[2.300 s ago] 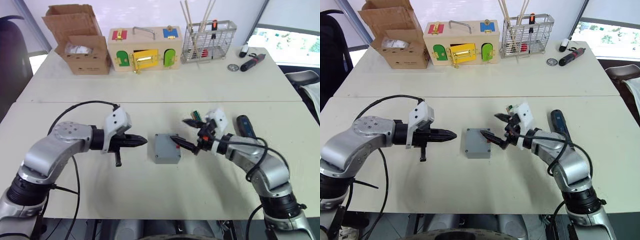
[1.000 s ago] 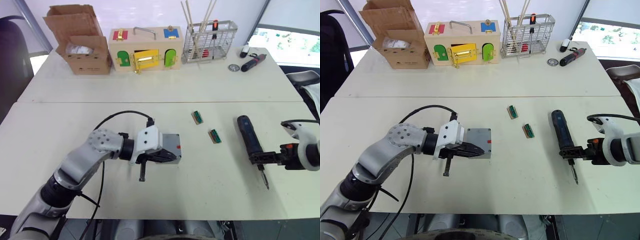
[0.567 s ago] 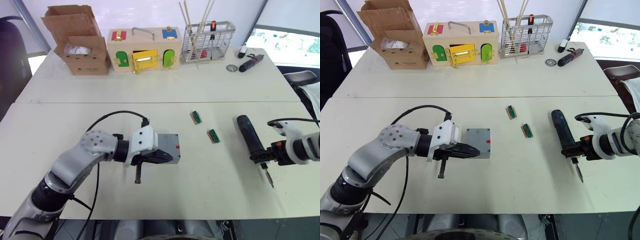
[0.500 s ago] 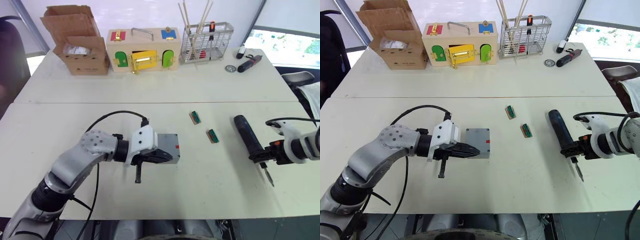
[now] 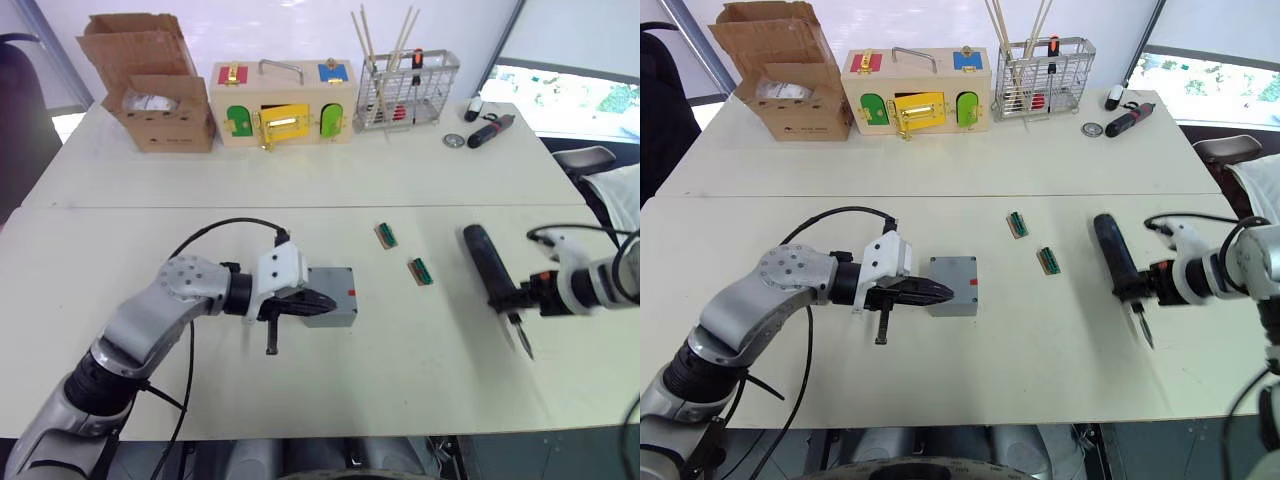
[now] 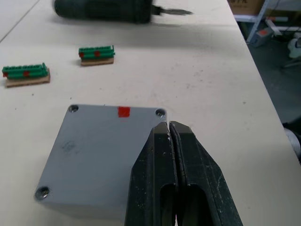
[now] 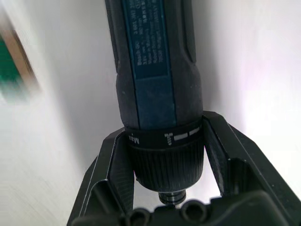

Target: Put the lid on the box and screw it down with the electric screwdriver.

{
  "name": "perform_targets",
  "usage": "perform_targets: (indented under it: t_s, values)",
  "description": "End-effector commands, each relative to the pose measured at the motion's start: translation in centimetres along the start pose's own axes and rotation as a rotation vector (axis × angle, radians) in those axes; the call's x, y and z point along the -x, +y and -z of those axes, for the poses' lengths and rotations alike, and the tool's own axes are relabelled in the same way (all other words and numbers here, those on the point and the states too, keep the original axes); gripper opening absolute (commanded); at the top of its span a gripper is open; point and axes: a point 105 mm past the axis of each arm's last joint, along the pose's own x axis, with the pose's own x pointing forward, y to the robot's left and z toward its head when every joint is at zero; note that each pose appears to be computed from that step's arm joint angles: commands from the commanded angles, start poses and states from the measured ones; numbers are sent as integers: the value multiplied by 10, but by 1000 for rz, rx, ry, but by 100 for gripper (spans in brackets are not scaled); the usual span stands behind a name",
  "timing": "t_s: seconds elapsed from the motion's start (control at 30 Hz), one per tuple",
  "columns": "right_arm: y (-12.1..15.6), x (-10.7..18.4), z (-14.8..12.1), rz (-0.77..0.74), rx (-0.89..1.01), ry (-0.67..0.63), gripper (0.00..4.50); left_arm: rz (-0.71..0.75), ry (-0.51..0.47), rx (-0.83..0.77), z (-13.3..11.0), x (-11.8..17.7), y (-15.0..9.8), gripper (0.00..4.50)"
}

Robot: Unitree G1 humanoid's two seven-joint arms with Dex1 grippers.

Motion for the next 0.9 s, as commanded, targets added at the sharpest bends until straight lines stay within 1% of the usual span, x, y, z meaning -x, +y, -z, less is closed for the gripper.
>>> perform_targets:
  t_s: [0.03, 0.07, 0.1, 0.17, 0.23, 0.3, 0.33, 0.4, 0.43, 0.53, 0.67, 0.73, 0.77, 0.83, 0.9]
  values:
    - [43, 59, -75, -262, -31, -450, 177, -35, -64, -8, -16, 16, 15, 0]
    - [55, 72, -87, -336, -32, -555, 177, -43, -77, 3, -18, 19, 20, 0]
    - [70, 87, -98, -384, 20, -686, 177, -51, -89, 13, -20, 21, 24, 0]
    - [95, 101, -105, -441, 82, -858, 177, -56, -108, 27, -24, 25, 31, 0]
    - [125, 103, -102, -503, 137, -972, 177, -50, -128, 42, -29, 28, 36, 0]
    - [154, 106, -97, -551, 190, -1115, 177, -37, -113, 41, -28, 29, 38, 0]
    - [165, 108, -94, -559, 205, -1190, 177, -35, -100, 40, -27, 30, 40, 0]
    - [183, 109, -88, -577, 211, -1288, 177, -35, -78, 39, -25, 34, 42, 0]
    - [188, 111, -85, -551, 205, -1361, 177, -34, -69, 41, -25, 36, 42, 0]
    - [203, 103, -68, -528, 272, -1402, 177, -24, -44, 46, -25, 41, 40, 0]
    - [225, 79, -39, -540, 467, -1317, 177, 2, -19, 50, -24, 41, 35, 0]
    - [226, 66, -28, -557, 465, -1252, 177, 5, -20, 50, -23, 35, 35, 0]
    - [230, 63, -21, -595, 475, -1236, 177, -11, -27, 47, -22, 31, 37, 0]
    - [231, 54, -8, -595, 521, -1209, 177, -38, -47, 64, -19, 21, 41, 0]
    - [234, 46, 2, -611, 558, -1180, 177, -7, -37, 63, -13, 15, 36, 0]
